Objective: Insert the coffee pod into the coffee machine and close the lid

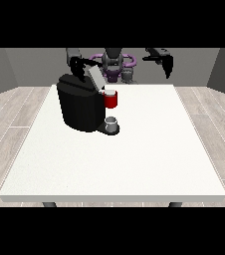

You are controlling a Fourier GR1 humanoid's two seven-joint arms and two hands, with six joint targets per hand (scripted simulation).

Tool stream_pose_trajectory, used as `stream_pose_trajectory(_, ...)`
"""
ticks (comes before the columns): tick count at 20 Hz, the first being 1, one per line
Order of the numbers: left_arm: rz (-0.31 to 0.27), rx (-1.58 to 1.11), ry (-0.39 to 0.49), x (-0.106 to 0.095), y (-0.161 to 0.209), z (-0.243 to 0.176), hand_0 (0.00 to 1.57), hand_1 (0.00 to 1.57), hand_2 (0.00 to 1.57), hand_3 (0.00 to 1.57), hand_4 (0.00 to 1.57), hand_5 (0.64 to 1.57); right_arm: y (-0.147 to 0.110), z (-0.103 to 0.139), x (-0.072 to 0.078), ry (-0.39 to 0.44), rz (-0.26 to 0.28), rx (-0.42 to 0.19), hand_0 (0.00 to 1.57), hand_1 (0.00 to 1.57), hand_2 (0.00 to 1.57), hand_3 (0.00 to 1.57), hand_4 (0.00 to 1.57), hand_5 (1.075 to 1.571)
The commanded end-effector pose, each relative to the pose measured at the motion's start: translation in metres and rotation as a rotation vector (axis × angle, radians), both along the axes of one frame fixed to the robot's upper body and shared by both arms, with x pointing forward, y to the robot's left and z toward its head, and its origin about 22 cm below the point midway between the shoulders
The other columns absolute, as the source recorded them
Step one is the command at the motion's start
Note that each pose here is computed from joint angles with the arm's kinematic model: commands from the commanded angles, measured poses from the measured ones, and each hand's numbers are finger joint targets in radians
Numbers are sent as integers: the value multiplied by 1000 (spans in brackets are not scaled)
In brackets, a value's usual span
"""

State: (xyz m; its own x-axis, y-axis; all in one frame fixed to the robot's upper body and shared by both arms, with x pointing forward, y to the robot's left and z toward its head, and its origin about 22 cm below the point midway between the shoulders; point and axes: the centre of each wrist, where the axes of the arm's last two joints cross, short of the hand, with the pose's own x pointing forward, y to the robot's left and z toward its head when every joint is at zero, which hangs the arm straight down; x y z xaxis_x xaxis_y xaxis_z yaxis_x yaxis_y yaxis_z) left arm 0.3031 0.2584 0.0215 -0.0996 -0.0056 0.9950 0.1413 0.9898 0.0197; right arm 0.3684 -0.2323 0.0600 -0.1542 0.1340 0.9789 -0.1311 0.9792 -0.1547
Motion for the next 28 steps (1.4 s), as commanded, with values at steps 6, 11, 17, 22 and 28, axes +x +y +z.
stream_pose_trajectory(6, -12, 26, -13, -6, 4, 8, 0, 0, 0, 0, 0, 1571, 14, -6, 12, 24, 13, -27, 0, 0, 0, 0, 0, 1571)
stream_pose_trajectory(11, 14, 32, -53, 8, 24, 19, 0, 0, 0, 0, 0, 1571, 13, 22, 25, -19, 56, -35, 0, 0, 0, 0, 0, 1571)
stream_pose_trajectory(17, 40, 34, -16, 0, 22, 2, 0, 0, 0, 0, 0, 1571, 34, 28, 30, -6, 70, -31, 0, 0, 0, 0, 0, 1571)
stream_pose_trajectory(22, 51, 36, 31, -8, 13, -10, 0, 0, 0, 0, 192, 1571, 48, 19, 27, -1, 108, -91, 0, 0, 0, 0, 214, 1571)
stream_pose_trajectory(28, 3, 28, 11, -2, 22, 1, 0, 0, 0, 0, 181, 1571, 70, 49, 40, -64, 87, -145, 0, 0, 0, 0, 125, 1571)
